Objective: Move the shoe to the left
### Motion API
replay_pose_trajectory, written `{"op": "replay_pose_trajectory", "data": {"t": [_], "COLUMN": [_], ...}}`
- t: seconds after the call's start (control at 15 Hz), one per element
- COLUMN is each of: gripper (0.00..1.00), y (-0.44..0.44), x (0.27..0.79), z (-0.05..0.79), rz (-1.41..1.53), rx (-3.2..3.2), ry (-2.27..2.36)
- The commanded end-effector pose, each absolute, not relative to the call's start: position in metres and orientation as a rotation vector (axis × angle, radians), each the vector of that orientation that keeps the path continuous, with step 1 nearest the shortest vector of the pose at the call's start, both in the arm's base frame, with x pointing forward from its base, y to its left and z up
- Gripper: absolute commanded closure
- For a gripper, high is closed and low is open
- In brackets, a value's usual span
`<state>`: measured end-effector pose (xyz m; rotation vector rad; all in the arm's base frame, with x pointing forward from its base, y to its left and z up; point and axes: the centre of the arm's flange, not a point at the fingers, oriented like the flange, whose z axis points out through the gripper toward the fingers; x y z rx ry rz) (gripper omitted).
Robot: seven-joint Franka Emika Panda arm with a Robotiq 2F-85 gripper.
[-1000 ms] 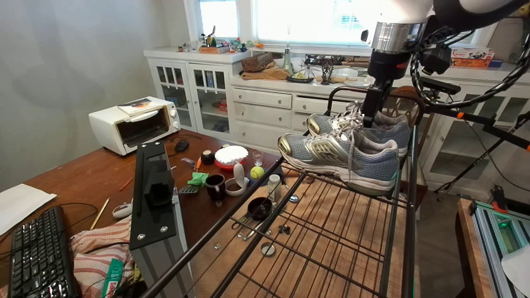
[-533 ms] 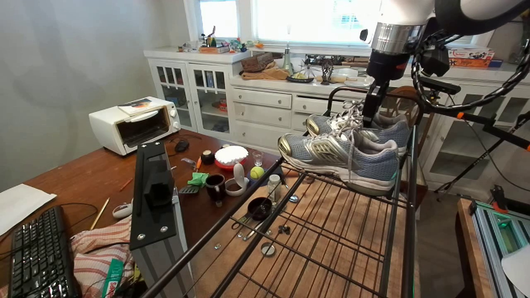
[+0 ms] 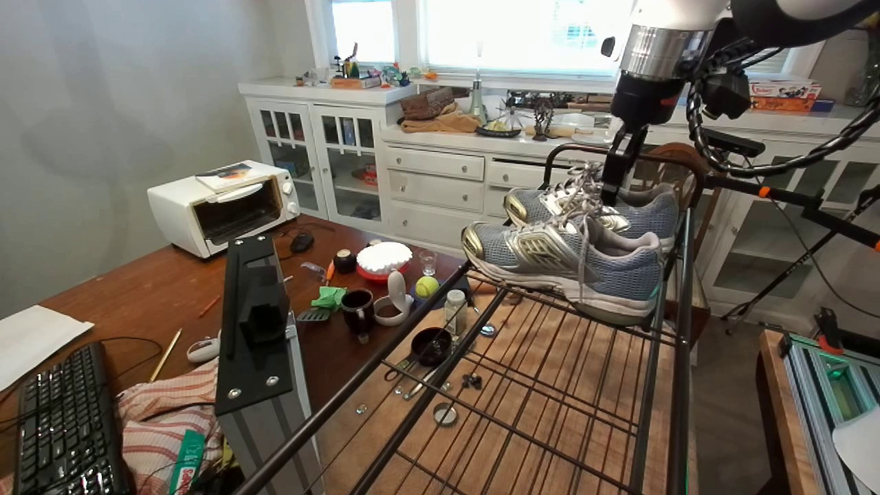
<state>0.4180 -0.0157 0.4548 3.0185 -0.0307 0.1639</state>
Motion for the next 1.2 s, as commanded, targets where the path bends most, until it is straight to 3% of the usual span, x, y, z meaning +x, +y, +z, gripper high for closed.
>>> {"op": "replay_pose_trajectory", "data": {"t": [0.0, 0.67, 1.13], "gripper": [0.92, 0.93, 0.93], "y": [-0.003, 0.061, 0.137], "x": [0.41, 0.442, 0.473], "z": [0.485, 0.597, 0.609], "rz": [0.259, 0.444, 0.385], "rx": [3.018, 2.976, 3.005], "ry": [-0.039, 0.065, 0.202]}}
